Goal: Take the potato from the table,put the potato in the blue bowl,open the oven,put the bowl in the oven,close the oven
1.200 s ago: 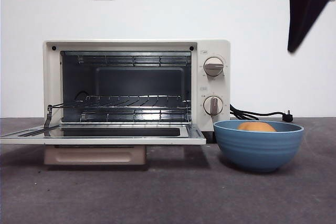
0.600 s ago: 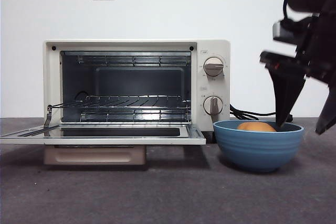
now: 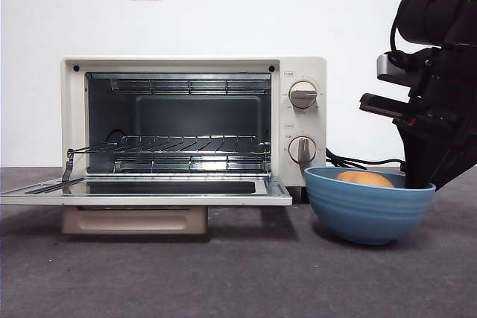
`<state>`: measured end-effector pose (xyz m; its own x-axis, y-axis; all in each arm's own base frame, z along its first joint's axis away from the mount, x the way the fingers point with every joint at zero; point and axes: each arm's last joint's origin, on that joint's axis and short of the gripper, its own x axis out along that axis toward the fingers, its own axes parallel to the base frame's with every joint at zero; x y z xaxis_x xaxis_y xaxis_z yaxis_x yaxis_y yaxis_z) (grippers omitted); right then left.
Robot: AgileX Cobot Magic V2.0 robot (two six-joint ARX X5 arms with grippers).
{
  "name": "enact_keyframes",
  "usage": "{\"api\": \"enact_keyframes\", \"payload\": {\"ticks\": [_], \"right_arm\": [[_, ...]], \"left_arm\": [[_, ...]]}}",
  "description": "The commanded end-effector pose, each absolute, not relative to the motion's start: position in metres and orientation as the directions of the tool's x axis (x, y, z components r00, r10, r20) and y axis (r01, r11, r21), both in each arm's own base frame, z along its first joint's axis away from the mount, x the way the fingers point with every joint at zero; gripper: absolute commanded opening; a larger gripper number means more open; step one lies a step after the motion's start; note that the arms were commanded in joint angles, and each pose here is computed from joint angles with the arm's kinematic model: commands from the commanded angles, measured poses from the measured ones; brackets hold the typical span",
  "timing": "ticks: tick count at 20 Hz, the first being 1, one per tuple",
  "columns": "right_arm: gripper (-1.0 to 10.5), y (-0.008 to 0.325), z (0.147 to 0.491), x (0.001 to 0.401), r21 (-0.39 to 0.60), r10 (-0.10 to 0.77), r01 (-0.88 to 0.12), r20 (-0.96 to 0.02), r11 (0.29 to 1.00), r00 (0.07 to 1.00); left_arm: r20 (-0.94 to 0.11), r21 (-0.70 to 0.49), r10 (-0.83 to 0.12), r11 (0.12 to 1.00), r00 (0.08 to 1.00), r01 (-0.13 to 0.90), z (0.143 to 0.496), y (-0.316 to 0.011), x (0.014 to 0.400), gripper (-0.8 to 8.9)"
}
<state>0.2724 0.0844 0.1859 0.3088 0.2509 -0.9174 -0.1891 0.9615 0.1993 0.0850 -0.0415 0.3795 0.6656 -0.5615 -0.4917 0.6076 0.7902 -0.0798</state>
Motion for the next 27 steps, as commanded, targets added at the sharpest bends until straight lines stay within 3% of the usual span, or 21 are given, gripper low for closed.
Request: {"api": "enact_keyframes", "payload": {"ticks": [1, 6, 13, 18, 27], "right_arm": [[-0.1, 0.086, 0.186, 0.271, 0.201, 0.257, -0.204, -0.917, 0.958, 0.306], [-0.1, 0.108, 0.221, 0.246, 0.219, 0.321, -0.297, -0.875, 0.93, 0.362], [-0.1, 0.173, 0.263, 0.236, 0.257, 0.443, -0.416, -0.776, 0.872, 0.45], [-0.1, 0.205, 0.274, 0.27, 0.248, 0.43, -0.39, -0.754, 0.887, 0.496], [-0.1, 0.242, 0.257, 0.328, 0.264, 0.394, -0.303, -0.739, 0.916, 0.546]], "left_arm": [[-0.494, -0.076, -0.547, 0.801, 0.675, 0.593, 0.379, -0.041, 0.085, -0.08], [-0.502, -0.053, -0.517, 0.819, 0.694, 0.571, 0.378, -0.04, 0.086, -0.08], [-0.512, -0.057, -0.515, 0.819, 0.687, 0.571, 0.377, -0.04, 0.085, -0.08], [-0.513, -0.058, -0.517, 0.818, 0.685, 0.573, 0.377, -0.04, 0.085, -0.08], [-0.529, -0.064, -0.515, 0.816, 0.674, 0.574, 0.375, -0.04, 0.084, -0.08]]}}
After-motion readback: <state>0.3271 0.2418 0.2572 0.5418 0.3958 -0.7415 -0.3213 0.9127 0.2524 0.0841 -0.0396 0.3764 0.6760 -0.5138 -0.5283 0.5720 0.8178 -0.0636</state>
